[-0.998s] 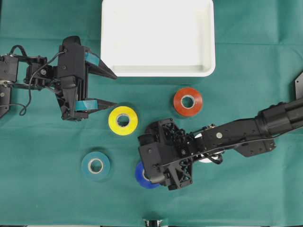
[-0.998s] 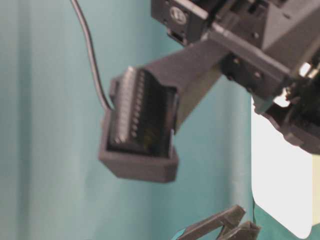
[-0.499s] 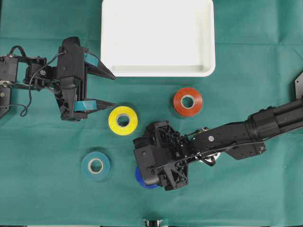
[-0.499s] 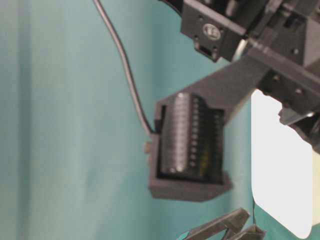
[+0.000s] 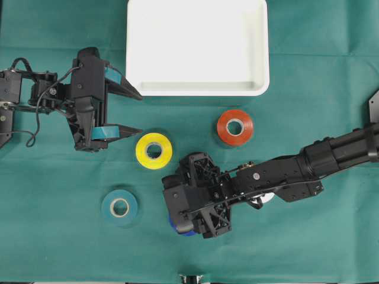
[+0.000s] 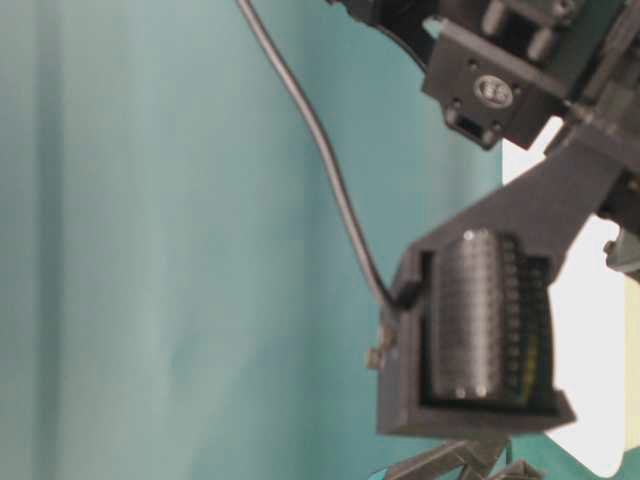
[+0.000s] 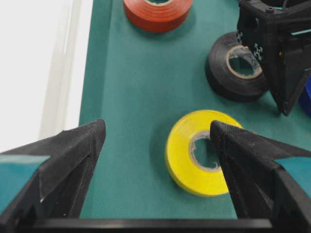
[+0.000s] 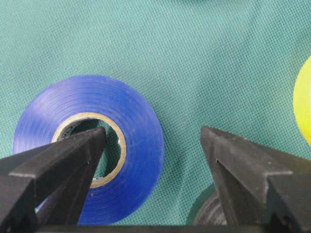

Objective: Put the tape alternately from left to right into the white case.
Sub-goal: 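Close the right gripper on the blue roll and lift it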

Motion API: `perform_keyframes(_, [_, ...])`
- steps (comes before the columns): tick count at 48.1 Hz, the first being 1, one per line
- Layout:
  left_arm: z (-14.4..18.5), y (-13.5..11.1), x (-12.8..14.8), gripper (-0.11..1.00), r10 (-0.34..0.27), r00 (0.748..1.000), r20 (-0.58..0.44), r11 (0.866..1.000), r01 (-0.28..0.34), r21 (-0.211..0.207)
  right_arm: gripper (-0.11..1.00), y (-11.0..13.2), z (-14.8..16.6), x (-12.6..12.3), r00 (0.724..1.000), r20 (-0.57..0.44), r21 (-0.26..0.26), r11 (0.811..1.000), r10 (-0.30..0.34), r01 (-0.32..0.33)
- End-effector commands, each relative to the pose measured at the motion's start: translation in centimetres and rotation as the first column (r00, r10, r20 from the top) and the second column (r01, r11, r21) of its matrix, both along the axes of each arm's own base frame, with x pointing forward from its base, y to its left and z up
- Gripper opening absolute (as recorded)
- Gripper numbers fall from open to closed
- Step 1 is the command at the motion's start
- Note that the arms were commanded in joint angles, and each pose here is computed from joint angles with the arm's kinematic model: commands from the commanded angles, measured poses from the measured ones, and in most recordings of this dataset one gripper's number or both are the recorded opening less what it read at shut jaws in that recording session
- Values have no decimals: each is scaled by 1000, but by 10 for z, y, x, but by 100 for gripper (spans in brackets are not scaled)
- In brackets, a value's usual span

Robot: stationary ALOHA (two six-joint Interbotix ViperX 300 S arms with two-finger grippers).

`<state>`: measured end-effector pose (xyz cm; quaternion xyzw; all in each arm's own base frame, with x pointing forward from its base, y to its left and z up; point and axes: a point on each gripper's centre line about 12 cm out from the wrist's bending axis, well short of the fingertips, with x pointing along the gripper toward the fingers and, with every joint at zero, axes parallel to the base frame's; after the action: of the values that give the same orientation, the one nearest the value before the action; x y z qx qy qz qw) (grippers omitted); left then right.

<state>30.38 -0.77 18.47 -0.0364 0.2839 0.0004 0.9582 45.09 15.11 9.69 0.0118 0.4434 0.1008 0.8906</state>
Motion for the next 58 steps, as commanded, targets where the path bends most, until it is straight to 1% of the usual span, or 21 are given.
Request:
perform_keyframes(1, [5,-1,2,95,-1,1000,20,1000,1,-3,84,1,17,7,999,44,14,1000,-4,3])
perform_keyframes(4, [5,-1,2,95,-1,1000,20,1000,1,-3,81,1,17,7,999,44,13,1000,-3,2])
perform_keyframes(6, [6,-1,2,95,-1,1000,21,1000,1,-3,76,1,17,7,999,45,11,1000,-1,0])
perform_keyframes(9, [5,-1,2,95,-1,1000,20,1000,1,-3,63,0,17,7,999,48,1,1000,8,-8])
perform_keyframes(11, [6,-1,2,95,0,1000,21,1000,0,-4,51,0,17,7,999,51,-6,1000,14,-14])
perform_keyframes(13, [5,-1,2,95,-1,1000,20,1000,1,-3,37,0,18,8,998,53,-11,1000,18,-17])
perform_keyframes(16, [5,-1,2,95,-1,1000,20,1000,1,-3,21,0,18,8,998,54,-13,1000,20,-19])
perform_keyframes(19, [5,-1,2,95,-1,1000,20,1000,1,-3,8,0,18,8,998,54,-13,1000,20,-19])
perform_keyframes(21, [5,-1,2,95,-1,1000,20,1000,1,-3,3,0,18,8,998,54,-13,1000,20,-19])
perform_keyframes(33, [7,-1,3,95,-1,1000,24,1000,1,-3,3,3,23,7,998,66,-8,1000,25,-24])
perform_keyframes(48, [6,-1,3,95,-1,1000,23,1000,1,-3,2,14,71,1,988,152,37,999,29,-35])
perform_keyframes(58, [5,-2,1,95,-6,1000,18,1000,6,-3,2,14,83,-1,986,165,42,999,28,-35])
